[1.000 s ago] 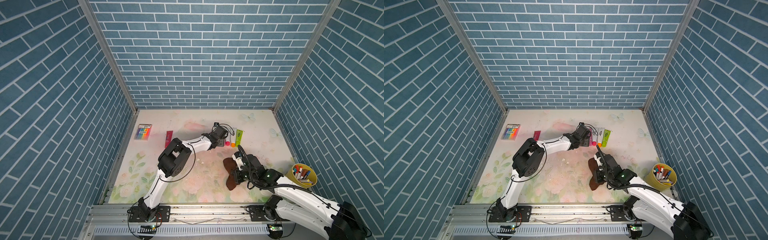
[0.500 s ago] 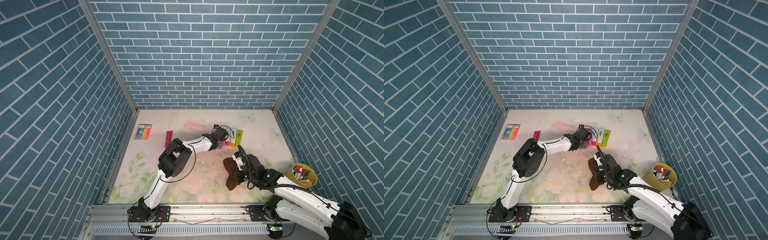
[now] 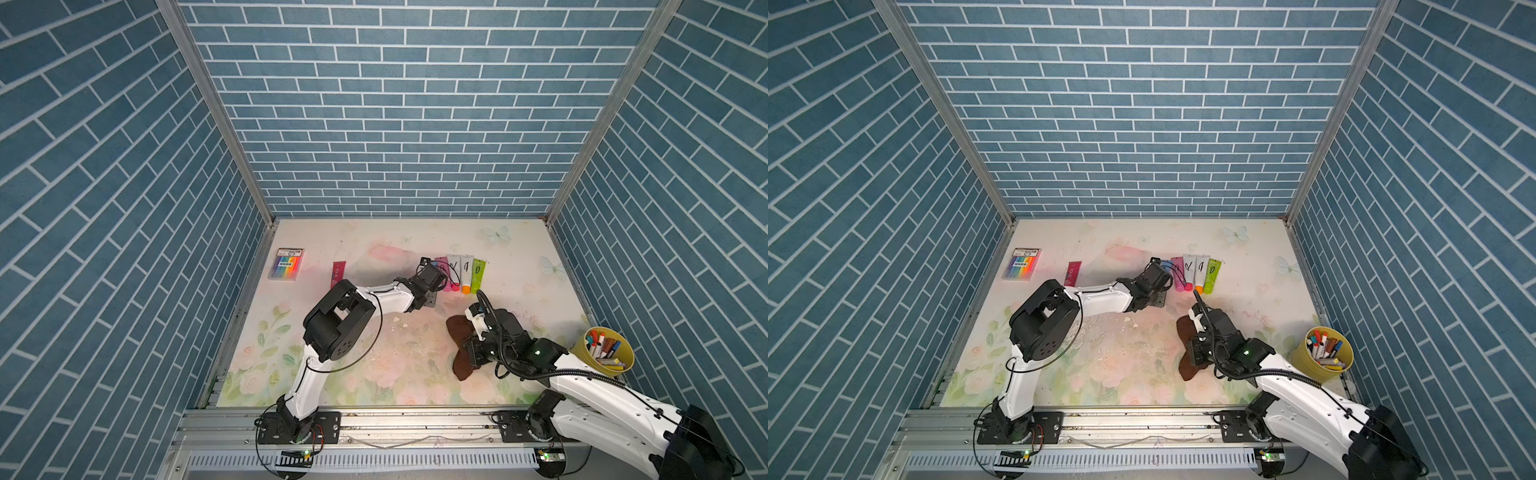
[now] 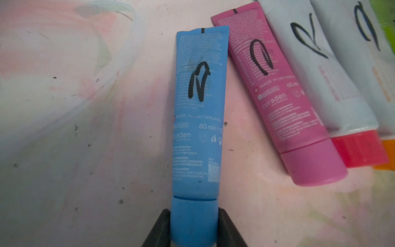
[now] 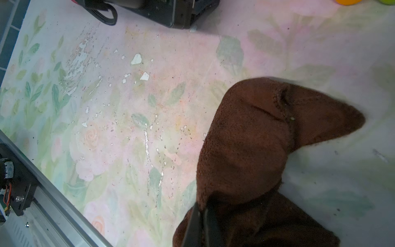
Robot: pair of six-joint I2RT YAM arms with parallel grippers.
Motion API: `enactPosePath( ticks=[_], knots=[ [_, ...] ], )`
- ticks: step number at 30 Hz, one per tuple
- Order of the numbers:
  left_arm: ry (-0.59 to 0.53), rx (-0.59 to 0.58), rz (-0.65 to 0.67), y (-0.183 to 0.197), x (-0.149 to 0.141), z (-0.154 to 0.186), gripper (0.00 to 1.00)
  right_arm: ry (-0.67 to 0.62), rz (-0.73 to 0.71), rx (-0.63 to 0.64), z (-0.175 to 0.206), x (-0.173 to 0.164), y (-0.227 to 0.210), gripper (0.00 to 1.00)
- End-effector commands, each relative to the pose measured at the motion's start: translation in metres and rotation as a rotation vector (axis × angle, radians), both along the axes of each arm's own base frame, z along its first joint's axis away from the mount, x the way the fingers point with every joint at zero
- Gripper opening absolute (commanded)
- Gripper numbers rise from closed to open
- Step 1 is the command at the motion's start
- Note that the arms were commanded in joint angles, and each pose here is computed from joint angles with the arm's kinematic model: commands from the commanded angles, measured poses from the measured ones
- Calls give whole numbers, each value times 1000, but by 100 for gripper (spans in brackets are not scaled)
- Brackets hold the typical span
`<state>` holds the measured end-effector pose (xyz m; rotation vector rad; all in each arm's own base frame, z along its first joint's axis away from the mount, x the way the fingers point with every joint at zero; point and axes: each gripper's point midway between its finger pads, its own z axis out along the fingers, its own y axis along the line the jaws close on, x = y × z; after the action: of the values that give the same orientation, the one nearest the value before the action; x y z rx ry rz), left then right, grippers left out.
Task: Wipe the surface of the toothpaste tube
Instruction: Move the toothpaste to the center of the board.
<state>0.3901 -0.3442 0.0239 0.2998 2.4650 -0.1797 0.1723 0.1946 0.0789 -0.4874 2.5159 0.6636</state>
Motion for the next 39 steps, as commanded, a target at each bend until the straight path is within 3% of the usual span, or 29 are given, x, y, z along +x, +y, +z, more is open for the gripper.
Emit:
enactPosePath(
  ticks=[1,5,10,14,23,32,33,37,39],
  knots=[
    [35,27,-51,2,-14,-9,30,4,-6,-26,-3,-2,-5,0],
    [2,23,-96,5,-20,3,23,-8,-13,-23,0,-2,-7,0],
    [-50,9,-163,-2,-18,19,58,-14,-24,-33,0,0,-10,0],
    [-78,-12,-164,-9,-9,24,62,-11,-24,-36,-1,0,-9,0],
    [-30,23,-159,-12,-6,3,50,-12,-25,-33,0,0,-10,0],
    [-7,59,-186,5,-23,-4,28,-14,-74,-61,3,3,-19,0],
    [-4,69,-190,8,-25,-5,26,-3,-84,-71,2,3,-21,2],
    [12,57,-224,16,-43,-5,19,70,-96,-80,-7,-1,-19,42],
    [13,35,-242,22,-57,0,18,93,-108,-90,-12,-4,-21,52]
  ],
)
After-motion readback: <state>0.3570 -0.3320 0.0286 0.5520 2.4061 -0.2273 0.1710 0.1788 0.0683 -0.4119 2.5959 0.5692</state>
